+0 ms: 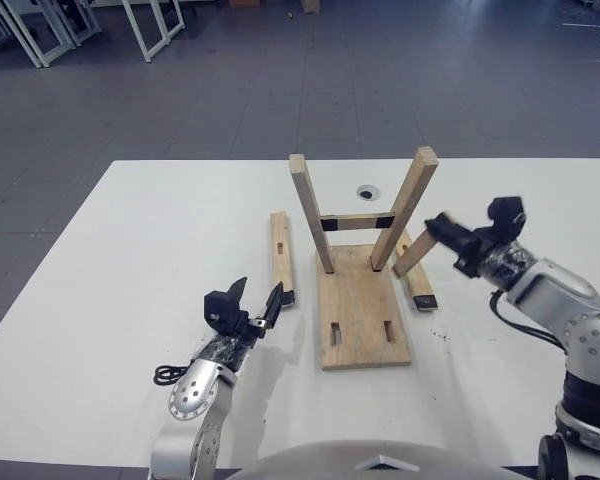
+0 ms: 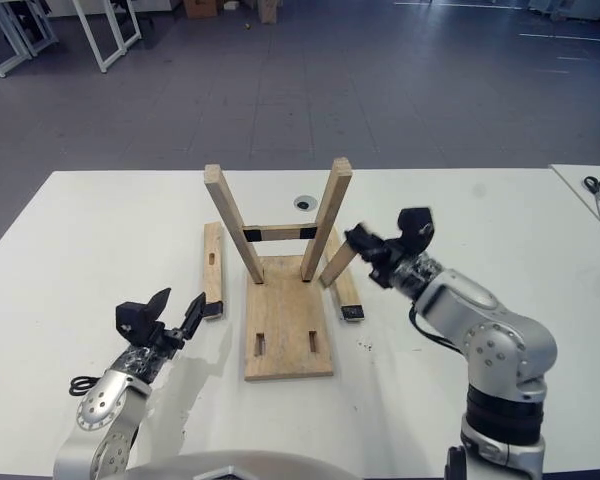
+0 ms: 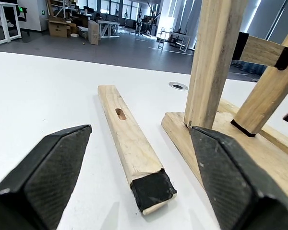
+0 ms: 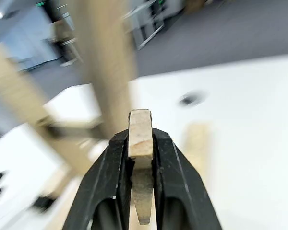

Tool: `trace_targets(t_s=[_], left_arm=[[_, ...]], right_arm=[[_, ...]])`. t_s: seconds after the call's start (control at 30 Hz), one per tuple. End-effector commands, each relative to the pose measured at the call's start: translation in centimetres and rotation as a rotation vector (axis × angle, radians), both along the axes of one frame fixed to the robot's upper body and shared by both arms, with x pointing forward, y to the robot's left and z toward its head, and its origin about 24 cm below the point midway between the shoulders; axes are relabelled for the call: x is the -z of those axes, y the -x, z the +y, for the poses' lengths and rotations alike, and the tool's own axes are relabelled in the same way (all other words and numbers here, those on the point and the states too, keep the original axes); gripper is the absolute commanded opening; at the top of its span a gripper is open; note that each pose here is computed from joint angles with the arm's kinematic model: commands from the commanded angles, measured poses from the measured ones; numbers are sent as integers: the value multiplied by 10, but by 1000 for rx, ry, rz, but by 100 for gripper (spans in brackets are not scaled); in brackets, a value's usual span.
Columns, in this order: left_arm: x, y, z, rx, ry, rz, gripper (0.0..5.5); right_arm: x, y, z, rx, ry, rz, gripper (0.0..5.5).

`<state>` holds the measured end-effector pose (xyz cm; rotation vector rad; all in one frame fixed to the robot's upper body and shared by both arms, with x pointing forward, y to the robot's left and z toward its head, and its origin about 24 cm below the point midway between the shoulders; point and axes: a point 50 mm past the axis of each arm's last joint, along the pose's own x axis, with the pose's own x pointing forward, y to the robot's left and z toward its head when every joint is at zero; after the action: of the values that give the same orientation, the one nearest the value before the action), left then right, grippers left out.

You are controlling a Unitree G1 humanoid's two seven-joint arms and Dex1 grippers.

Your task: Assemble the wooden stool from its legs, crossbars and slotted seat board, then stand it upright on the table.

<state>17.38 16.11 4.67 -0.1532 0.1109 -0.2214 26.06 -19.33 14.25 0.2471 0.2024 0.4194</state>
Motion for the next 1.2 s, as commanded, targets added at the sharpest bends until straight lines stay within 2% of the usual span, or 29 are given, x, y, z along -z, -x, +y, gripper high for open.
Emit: trace_targets(t_s=[0.03,0.33,0.57,0.93,1.2], left_arm=[[5,-1,-2,-22,-17,32,379],[10,-3,-5,-42,-38,48,379],[13,-3,-4,-49,-49,55,379],[18,-2,-3,-52,-81,79,379],[19,-2,-2,-49,-90,81,379]], right_arm=[[4,-14,-4,135,31,-71,42],[7,-35,23,120,106,-101,42],[10,-40,23,137,210,-60,42],[16,-36,35,113,225,-13,42],[29,-43,31,131,261,7,42]])
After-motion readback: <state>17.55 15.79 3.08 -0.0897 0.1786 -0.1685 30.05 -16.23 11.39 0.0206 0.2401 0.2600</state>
